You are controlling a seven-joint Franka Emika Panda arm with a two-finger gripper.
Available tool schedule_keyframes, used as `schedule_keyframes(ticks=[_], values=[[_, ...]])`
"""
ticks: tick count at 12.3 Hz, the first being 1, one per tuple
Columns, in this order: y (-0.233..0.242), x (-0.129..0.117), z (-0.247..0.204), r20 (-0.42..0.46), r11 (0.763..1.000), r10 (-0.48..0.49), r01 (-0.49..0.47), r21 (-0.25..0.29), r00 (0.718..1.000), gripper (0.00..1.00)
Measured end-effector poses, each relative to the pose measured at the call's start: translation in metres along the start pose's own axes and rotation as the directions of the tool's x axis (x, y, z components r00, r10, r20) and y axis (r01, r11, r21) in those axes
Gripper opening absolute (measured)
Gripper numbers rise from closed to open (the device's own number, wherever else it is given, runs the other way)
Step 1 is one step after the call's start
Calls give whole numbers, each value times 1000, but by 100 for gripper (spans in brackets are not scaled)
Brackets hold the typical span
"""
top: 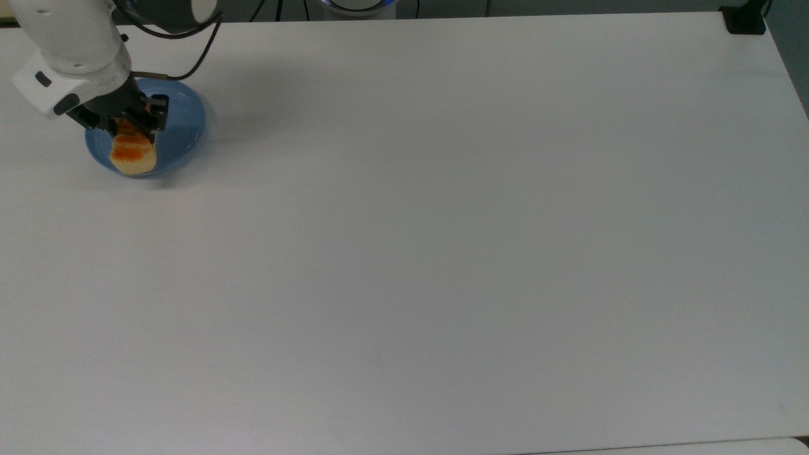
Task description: Put the bread on the table
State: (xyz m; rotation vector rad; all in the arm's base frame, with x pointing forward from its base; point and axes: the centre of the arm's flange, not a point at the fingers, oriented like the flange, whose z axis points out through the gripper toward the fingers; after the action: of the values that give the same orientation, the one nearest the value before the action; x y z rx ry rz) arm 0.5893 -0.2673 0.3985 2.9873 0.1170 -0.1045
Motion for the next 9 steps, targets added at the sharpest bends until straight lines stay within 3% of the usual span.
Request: schedule_keyframes(ticks=[4,9], values=[[-37,51,-14,-68,996,82,-84,-17,994,50],[-57,104,41,-259,964,260,-266,12,930,55]])
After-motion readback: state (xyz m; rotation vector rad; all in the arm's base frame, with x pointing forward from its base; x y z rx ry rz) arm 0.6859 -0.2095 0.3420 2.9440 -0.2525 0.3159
